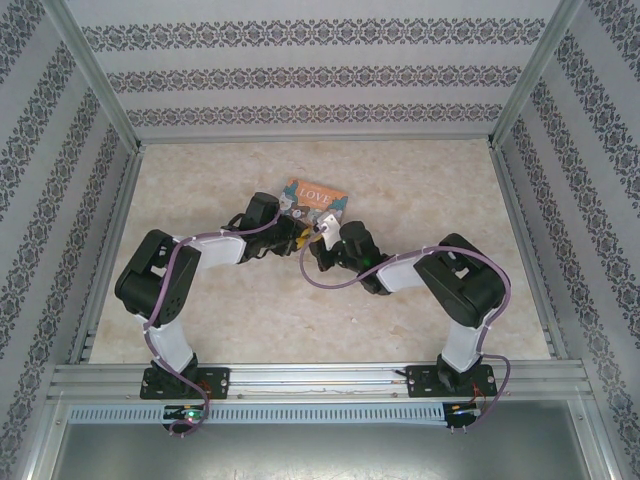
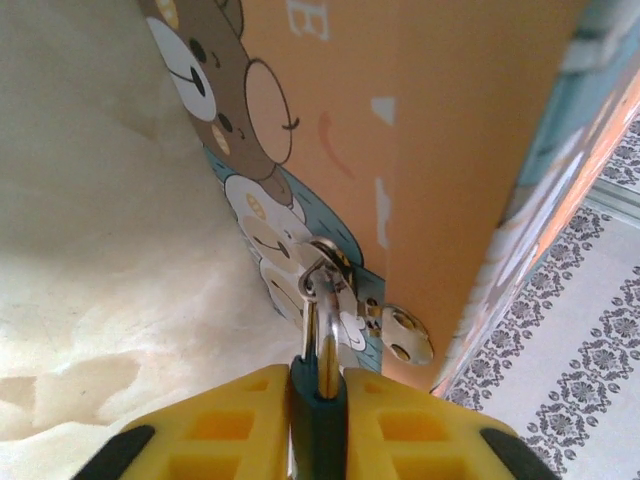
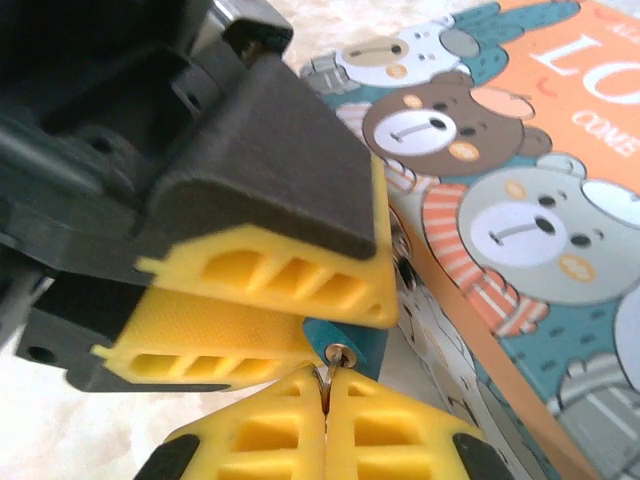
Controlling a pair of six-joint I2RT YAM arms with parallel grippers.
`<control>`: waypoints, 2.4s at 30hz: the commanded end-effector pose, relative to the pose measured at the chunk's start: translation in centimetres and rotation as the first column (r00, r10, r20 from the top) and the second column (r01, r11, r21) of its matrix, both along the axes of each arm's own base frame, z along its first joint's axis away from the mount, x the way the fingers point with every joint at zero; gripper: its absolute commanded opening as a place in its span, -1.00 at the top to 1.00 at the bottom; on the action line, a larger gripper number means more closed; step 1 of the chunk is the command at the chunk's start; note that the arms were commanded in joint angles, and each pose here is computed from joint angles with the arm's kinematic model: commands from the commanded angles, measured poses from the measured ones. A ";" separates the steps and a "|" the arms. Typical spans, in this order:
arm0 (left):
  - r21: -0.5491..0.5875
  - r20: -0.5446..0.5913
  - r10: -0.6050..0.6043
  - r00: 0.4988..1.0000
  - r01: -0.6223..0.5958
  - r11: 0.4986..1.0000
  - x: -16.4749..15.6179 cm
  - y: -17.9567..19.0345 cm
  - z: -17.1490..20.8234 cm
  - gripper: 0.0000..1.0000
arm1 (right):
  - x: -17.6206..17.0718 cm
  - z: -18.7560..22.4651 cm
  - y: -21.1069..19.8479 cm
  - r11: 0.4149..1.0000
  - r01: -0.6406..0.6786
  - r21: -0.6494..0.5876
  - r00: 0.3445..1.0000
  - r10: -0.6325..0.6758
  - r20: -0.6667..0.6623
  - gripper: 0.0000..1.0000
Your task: Unlock the padlock with the key
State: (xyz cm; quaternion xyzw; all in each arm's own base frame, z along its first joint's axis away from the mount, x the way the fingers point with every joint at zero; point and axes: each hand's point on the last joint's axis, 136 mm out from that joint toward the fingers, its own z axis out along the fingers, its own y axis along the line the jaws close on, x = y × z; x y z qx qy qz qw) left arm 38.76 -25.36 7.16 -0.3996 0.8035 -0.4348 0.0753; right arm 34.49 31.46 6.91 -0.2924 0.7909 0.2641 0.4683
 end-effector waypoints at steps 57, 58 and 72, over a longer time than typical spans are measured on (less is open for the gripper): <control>0.741 0.653 -0.460 0.602 -0.380 0.553 0.4 13.0 21.1 -0.85 | 2.1 -3.8 -12.3 0.652 0.629 0.423 0.693 -0.223 -0.686 1.00; 0.742 0.652 -0.459 0.604 -0.381 0.552 0.4 13.1 21.0 -0.85 | 2.1 -3.7 -12.3 0.653 0.629 0.422 0.692 -0.224 -0.686 1.00; 0.747 0.649 -0.461 0.606 -0.388 0.540 0.8 13.6 21.2 -0.87 | 2.4 -2.8 -12.4 0.664 0.633 0.398 0.694 -0.259 -0.672 0.40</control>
